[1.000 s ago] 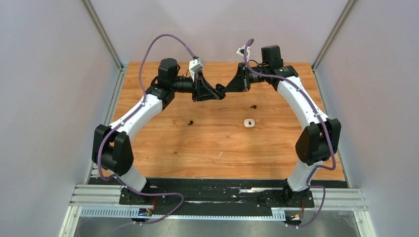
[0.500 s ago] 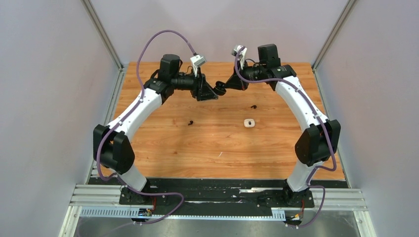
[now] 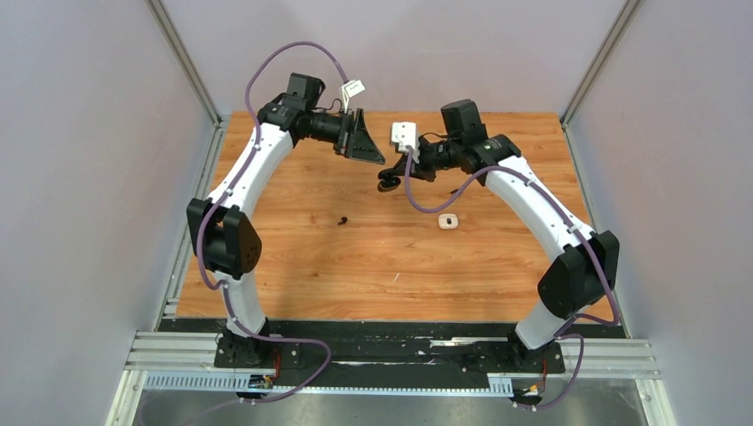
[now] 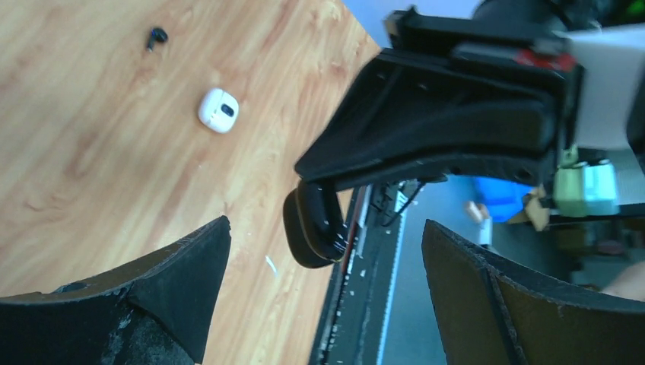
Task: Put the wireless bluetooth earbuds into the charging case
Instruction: Pass from the left arm to the right, then pass from the right arm to the left
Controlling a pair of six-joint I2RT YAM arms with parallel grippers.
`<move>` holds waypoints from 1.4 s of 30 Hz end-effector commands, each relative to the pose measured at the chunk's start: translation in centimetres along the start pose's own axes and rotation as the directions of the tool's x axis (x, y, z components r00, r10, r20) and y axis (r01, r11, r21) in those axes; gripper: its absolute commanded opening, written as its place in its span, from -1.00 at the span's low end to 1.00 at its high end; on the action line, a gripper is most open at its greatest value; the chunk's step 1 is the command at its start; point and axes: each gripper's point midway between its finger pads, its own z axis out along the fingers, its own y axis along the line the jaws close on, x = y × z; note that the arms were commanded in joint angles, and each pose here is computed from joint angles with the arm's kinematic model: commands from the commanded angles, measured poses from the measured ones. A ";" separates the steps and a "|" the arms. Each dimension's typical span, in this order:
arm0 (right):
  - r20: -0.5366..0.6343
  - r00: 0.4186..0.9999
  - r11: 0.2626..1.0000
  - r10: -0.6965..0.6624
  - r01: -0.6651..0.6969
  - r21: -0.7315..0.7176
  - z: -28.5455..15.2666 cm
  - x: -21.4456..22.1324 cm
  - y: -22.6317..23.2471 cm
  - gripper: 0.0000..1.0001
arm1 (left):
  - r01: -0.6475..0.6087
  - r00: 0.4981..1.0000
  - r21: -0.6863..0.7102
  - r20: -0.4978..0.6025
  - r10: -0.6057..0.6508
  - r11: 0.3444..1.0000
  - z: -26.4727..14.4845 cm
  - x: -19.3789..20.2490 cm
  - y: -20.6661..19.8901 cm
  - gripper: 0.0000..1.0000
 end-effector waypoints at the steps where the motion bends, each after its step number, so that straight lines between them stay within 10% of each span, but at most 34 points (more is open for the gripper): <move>1: 0.028 0.980 0.980 -0.198 0.198 0.020 -1.0 -2.4 0.4 -1.00 | 0.145 0.989 0.084 -0.027 -0.143 0.986 0.0 0.6 -1.4 1.00; 21: -0.009 0.963 0.963 -0.269 0.269 0.011 0.6 -2.8 1.2 -1.00 | 0.356 0.934 0.197 -0.098 -0.343 0.914 0.9 2.7 -0.8 0.16; 42: -0.010 0.967 0.966 -0.255 0.256 0.036 1.3 -3.5 0.1 -1.00 | 0.395 0.918 0.176 -0.108 -0.381 0.902 1.4 3.4 0.4 0.06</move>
